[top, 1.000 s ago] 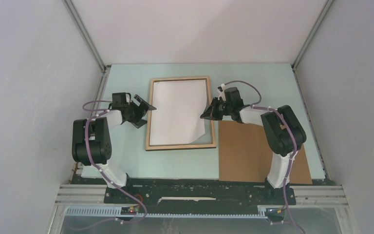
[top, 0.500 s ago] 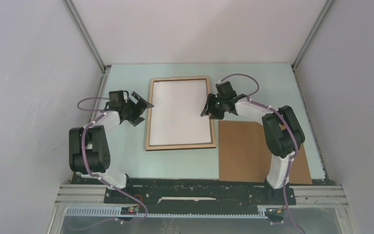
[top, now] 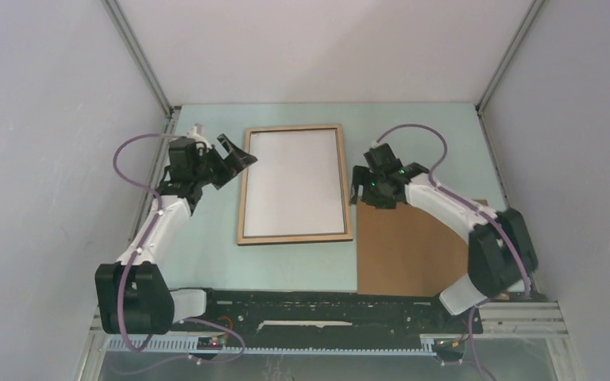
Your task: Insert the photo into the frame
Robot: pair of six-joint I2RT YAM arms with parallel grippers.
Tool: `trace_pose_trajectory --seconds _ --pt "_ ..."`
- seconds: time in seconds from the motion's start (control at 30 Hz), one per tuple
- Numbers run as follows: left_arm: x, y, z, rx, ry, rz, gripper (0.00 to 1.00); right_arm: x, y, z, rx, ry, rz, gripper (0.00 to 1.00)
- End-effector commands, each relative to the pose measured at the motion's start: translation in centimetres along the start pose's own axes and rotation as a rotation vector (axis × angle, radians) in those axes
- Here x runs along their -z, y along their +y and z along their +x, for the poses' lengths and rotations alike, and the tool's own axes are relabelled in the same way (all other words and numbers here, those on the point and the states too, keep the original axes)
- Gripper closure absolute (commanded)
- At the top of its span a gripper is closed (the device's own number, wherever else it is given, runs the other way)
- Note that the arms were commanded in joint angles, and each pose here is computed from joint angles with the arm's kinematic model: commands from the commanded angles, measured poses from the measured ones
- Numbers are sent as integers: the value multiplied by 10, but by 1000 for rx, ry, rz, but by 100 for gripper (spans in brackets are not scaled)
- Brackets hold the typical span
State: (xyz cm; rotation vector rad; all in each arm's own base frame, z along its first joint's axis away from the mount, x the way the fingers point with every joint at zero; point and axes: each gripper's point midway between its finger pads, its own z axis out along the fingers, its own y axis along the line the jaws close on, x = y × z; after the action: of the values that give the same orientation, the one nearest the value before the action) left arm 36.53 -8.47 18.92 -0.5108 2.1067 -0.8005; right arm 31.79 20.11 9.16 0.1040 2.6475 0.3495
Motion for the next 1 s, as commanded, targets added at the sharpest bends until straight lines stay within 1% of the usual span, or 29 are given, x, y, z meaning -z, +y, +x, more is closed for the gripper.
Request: trace_pose_trajectory --seconds 0.0,0.13,0.3,0.43,0.5,0.53,0.6,0.67,0.8,0.87,0.97 --pt "12 -60 12 -152 42 188 2 33 -25 36 0 -12 4 12" --pt "17 -91 48 -234 125 283 2 50 -52 67 -88 -26 5 10" --pt "27 -128 100 -349 227 393 2 54 -83 93 -260 -8 -7 10" --pt "36 -147 154 -456 318 427 3 57 -101 88 -418 -31 -74 6" --pt "39 -153 187 -486 367 428 3 57 -108 87 -491 -22 -107 6" --pt "43 -159 208 -491 410 446 4 56 -111 86 -505 -22 -113 7" --pt "48 -165 240 -498 460 455 6 52 -117 85 -507 -27 -92 8" --pt "52 -167 261 -486 439 445 6 49 -126 86 -508 -32 -54 8" --pt "48 -163 288 -330 393 416 5 42 -142 88 -534 -47 14 9" --pt "43 -159 298 -257 364 369 5 39 -150 86 -563 -47 41 9" --pt "36 -159 308 -194 315 324 3 32 -162 88 -616 -36 78 10"
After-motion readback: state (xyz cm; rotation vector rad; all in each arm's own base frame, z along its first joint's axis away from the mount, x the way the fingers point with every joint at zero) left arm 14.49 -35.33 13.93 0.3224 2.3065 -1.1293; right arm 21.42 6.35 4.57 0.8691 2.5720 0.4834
